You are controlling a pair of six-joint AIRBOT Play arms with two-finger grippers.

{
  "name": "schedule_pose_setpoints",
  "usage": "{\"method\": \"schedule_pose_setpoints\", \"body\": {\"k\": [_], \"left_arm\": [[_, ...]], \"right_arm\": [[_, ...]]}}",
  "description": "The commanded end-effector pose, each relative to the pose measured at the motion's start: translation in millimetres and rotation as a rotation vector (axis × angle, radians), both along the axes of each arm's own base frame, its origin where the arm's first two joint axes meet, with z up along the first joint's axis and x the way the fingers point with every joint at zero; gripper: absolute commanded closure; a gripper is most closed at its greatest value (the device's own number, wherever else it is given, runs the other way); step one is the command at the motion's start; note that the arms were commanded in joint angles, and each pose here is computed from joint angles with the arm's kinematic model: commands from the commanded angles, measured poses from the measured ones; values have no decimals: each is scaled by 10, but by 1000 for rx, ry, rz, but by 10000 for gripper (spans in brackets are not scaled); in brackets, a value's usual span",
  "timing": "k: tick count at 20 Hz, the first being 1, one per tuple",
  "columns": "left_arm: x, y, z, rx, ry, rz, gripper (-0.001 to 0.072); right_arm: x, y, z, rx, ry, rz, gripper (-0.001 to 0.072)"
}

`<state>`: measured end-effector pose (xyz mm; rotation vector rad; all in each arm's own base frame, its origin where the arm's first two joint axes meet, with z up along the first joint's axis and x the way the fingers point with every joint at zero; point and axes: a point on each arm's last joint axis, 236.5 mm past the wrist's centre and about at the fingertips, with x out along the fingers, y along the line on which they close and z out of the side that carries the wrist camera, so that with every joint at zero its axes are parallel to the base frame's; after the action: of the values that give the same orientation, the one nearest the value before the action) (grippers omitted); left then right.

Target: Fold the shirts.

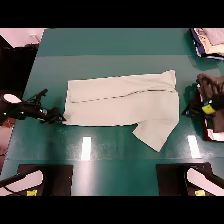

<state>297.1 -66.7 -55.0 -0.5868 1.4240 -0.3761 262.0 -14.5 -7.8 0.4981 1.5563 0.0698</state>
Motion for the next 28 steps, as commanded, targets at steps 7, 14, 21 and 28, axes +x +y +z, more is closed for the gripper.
{"method": "schedule_pose_setpoints", "body": {"k": [7,14,21,28], "left_arm": [[90,39,423,42,-131,-25,683],[74,30,424,38,-126,-29,683],[1,20,423,36,-99,-46,684],[-722,90,724,125,-10,-205,684]], "right_arm": [[-299,301,-712,176,36,-164,394],[-256,371,-804,198,6,-201,409],[-289,355,-754,189,-2,-124,695],[-748,100,152,9,14,63,695]]}}
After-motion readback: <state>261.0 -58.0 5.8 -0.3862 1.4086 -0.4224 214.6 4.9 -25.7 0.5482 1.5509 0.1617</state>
